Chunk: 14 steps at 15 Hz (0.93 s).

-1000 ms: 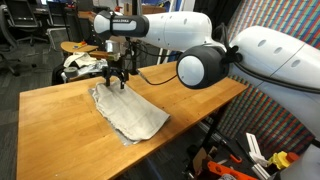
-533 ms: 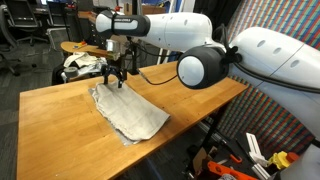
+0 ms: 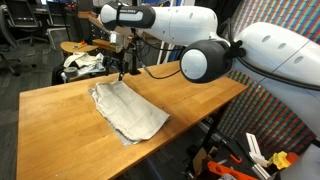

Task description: Fold the towel in half from right to left

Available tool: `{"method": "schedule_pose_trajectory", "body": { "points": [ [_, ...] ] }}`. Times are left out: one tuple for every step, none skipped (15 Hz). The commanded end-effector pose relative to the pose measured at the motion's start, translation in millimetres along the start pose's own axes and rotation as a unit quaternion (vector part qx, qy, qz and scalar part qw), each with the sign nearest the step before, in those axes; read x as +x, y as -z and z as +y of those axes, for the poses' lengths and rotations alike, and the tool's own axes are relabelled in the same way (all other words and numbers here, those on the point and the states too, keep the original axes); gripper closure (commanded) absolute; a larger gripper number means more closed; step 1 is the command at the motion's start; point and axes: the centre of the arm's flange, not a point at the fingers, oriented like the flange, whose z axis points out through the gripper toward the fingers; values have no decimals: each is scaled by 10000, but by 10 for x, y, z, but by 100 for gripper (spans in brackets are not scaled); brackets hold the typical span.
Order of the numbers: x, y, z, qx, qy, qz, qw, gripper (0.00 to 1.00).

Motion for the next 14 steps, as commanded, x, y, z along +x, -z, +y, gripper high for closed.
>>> {"method": "schedule_pose_trajectory", "body": {
  "points": [
    [-177,40,-324,-57,8,-121,9999,0],
    [-234,5,-381,-75,0,-48,10000,0],
    [-289,-26,-420,-114,-2,19,9999,0],
    [-335,-92,-474,-165,-19,127,9998,0],
    [-376,-142,-503,-220,-26,218,9995,0],
    [-405,-200,-522,-291,-45,335,9990,0],
    [-432,-244,-532,-333,-59,415,9986,0],
    [-438,-300,-544,-376,-77,516,9979,0],
    [-447,-335,-548,-432,-97,597,9972,0],
    [-436,-377,-553,-489,-117,672,9965,0],
    [-420,-414,-554,-556,-127,734,9957,0],
    [-404,-444,-548,-661,-115,782,9947,0],
    [-386,-468,-539,-774,-97,808,9937,0],
    [-361,-494,-531,-981,-43,768,9922,0]
  ]
}}
